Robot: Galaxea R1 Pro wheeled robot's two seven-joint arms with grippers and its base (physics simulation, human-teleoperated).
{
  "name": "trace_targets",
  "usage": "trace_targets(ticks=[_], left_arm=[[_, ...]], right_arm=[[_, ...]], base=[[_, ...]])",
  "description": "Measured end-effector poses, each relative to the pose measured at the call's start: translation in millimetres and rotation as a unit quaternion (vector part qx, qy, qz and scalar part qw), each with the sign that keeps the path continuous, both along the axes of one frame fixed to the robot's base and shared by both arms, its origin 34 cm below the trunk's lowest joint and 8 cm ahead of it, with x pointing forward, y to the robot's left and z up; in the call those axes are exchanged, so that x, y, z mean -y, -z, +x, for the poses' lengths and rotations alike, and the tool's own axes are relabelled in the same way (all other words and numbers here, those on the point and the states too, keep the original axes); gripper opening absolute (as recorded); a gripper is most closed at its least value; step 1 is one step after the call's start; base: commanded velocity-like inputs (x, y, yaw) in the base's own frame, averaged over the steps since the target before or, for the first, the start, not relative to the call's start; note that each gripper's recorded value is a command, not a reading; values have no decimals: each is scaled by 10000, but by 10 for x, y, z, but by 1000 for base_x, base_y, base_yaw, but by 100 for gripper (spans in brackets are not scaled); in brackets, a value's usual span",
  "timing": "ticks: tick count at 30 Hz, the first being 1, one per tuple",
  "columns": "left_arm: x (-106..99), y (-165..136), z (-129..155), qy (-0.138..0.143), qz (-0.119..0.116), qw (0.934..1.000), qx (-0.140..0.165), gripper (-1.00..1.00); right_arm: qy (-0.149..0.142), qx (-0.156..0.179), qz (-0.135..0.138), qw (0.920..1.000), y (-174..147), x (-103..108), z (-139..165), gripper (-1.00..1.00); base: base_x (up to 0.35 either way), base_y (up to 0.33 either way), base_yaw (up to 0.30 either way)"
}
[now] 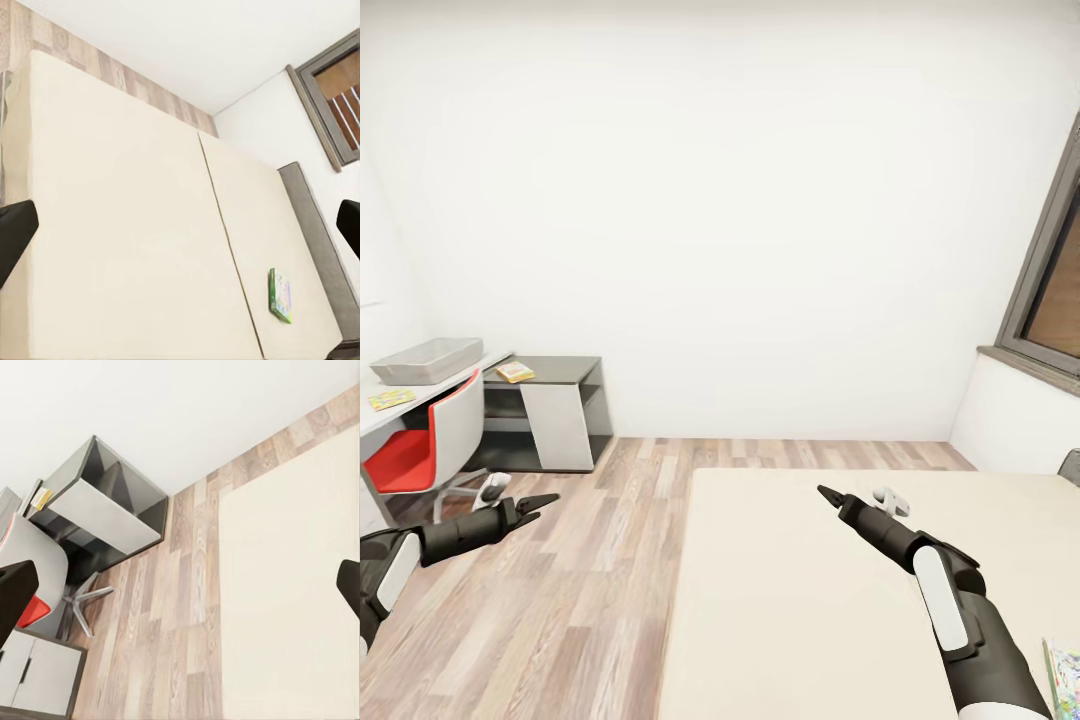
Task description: Put all the toys in the child's room - the three board games (two on the bed and one on the table), the two jigsaw puzzles on the table, and the tennis ball on the table - inside the toy box on the table in the child's room.
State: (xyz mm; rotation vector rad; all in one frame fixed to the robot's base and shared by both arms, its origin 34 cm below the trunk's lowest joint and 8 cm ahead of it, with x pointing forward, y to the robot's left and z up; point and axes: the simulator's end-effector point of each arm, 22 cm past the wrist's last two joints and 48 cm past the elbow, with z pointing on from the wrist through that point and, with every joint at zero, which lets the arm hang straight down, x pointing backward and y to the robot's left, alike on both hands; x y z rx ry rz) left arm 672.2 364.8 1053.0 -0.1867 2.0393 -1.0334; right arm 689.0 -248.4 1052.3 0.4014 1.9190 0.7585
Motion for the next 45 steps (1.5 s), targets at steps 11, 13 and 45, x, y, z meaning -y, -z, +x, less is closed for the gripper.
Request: trace_targets(ticks=[11, 13, 45], left_arm=[[1, 1, -1, 2, -2, 10000, 0, 100], [2, 0, -2, 3, -3, 10000, 1, 100], [3, -6, -1, 7, -7, 10000, 7, 100]], right_arm=[[0, 0, -7, 10000, -3, 7, -1, 100], [-1, 0, -6, 10000, -3, 6, -1, 100], [-3, 0, -6, 10000, -2, 5, -1, 100]], base=[[0, -304, 0], [0, -304, 0], [-17, -133, 0]])
